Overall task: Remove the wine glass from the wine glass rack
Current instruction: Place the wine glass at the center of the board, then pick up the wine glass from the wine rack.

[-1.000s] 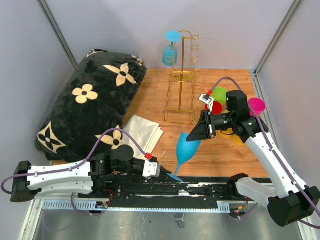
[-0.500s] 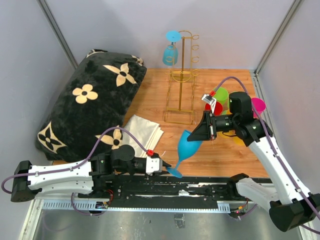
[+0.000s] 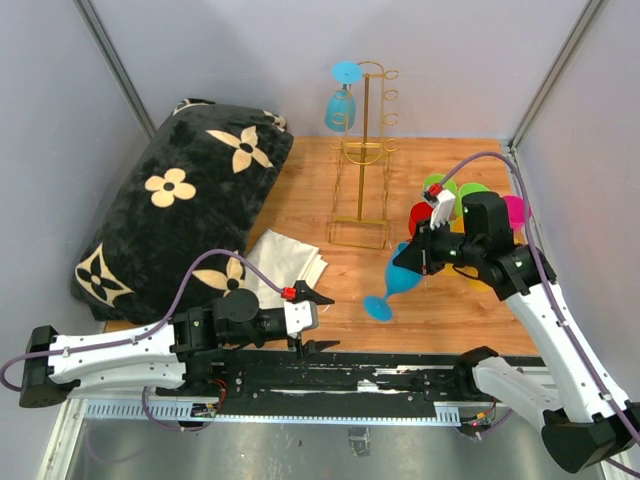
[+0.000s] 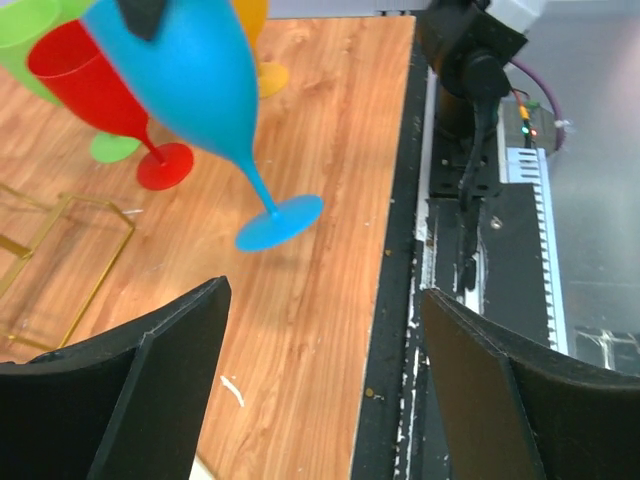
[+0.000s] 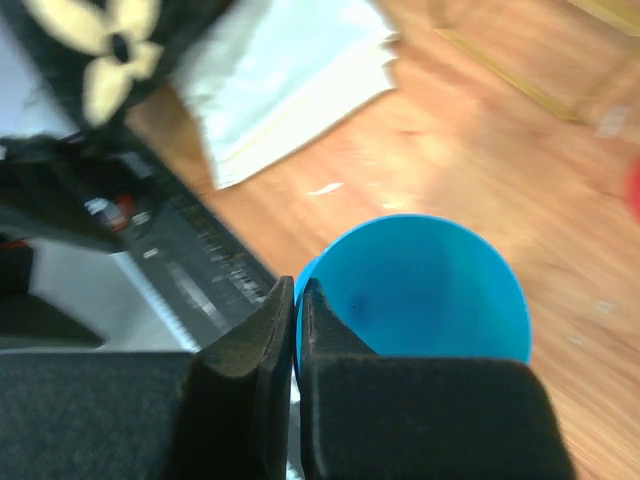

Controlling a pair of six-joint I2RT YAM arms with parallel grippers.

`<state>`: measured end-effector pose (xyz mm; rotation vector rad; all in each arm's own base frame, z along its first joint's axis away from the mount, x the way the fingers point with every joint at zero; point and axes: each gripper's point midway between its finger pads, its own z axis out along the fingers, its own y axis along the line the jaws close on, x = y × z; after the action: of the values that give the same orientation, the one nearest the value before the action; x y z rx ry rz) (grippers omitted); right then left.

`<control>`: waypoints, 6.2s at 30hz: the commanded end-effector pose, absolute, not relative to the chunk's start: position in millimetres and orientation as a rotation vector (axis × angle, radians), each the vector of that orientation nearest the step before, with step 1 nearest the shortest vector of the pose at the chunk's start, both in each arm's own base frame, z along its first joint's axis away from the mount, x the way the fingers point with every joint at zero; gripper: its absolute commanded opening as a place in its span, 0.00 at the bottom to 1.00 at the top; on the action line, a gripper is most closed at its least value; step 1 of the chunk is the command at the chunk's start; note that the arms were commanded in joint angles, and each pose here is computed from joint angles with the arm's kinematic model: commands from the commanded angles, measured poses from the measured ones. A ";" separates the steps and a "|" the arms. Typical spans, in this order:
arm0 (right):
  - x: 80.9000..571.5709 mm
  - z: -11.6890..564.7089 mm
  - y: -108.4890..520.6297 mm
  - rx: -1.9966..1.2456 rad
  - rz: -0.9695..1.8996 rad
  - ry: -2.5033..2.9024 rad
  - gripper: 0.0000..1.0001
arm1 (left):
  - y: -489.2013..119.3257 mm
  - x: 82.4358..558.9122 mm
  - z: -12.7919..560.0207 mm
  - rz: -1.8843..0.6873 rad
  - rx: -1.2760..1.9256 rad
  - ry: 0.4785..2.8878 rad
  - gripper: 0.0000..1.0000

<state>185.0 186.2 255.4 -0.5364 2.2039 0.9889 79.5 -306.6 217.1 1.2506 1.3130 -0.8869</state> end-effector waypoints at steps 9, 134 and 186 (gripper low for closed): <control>232.5 210.5 98.1 -0.234 0.291 2.168 0.01 | -295.6 108.7 242.6 -0.833 0.986 1.329 0.99; 198.8 305.1 121.9 -0.522 0.428 1.682 0.98 | -275.2 626.4 398.3 -1.201 -0.403 1.484 0.72; 198.8 296.8 114.3 -0.526 0.379 1.730 0.98 | -284.8 621.6 426.8 -1.213 -0.519 1.383 0.00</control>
<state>201.1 116.2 291.5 -0.5156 1.7468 0.3966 638.0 -292.5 373.6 -0.5222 1.4939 -1.2195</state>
